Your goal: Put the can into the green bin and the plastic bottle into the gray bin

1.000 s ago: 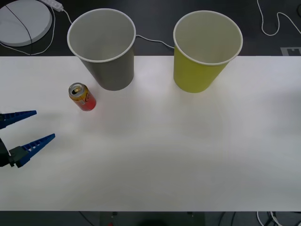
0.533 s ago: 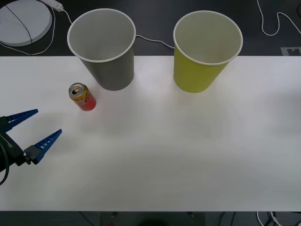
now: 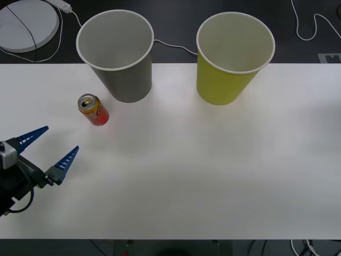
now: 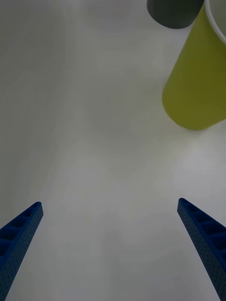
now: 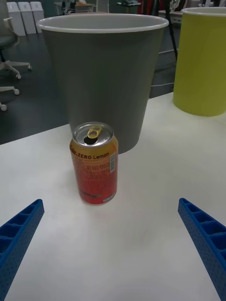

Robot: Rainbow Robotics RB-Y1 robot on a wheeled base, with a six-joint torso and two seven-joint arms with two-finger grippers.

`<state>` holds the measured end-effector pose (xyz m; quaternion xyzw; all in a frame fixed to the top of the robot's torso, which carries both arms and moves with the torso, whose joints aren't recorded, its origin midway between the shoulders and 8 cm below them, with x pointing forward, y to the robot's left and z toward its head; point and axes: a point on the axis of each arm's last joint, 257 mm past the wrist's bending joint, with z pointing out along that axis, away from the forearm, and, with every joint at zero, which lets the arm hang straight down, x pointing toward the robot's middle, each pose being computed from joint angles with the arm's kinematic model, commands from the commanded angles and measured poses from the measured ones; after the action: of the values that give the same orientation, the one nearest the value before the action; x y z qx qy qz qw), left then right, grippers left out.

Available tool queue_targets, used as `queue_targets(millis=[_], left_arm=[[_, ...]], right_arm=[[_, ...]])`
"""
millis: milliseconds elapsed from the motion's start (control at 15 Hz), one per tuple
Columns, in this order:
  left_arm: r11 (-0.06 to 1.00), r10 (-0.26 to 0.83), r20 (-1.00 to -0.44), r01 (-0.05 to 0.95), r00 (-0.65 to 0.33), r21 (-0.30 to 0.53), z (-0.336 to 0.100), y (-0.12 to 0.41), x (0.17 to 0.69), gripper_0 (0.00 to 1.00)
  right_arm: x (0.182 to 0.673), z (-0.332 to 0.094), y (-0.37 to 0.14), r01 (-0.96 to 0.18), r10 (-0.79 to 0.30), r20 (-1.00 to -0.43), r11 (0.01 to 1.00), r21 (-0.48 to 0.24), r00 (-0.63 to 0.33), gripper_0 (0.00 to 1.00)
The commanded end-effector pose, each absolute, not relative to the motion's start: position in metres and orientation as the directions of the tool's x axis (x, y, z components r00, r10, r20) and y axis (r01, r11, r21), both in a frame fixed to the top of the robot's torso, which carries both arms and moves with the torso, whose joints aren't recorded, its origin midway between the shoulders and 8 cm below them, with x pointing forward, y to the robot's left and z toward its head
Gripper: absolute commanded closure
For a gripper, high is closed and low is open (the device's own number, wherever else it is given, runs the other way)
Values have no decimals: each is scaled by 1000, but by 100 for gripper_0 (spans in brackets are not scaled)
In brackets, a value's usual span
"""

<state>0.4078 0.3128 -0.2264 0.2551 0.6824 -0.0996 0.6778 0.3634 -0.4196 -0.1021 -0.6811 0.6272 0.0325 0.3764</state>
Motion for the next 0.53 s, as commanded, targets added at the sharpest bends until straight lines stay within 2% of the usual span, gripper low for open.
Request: queue_targets(millis=[67,533], left_arm=[[856,208,-977,474,54,208,-241,314,419,0],[884,171,-980,424,104,199,-265,314,447,0]], right_arm=[[363,-102,-420,-879,-830,-516,70,-472,211,0],[363,-102,-420,-879,-830,-516,70,-472,211,0]])
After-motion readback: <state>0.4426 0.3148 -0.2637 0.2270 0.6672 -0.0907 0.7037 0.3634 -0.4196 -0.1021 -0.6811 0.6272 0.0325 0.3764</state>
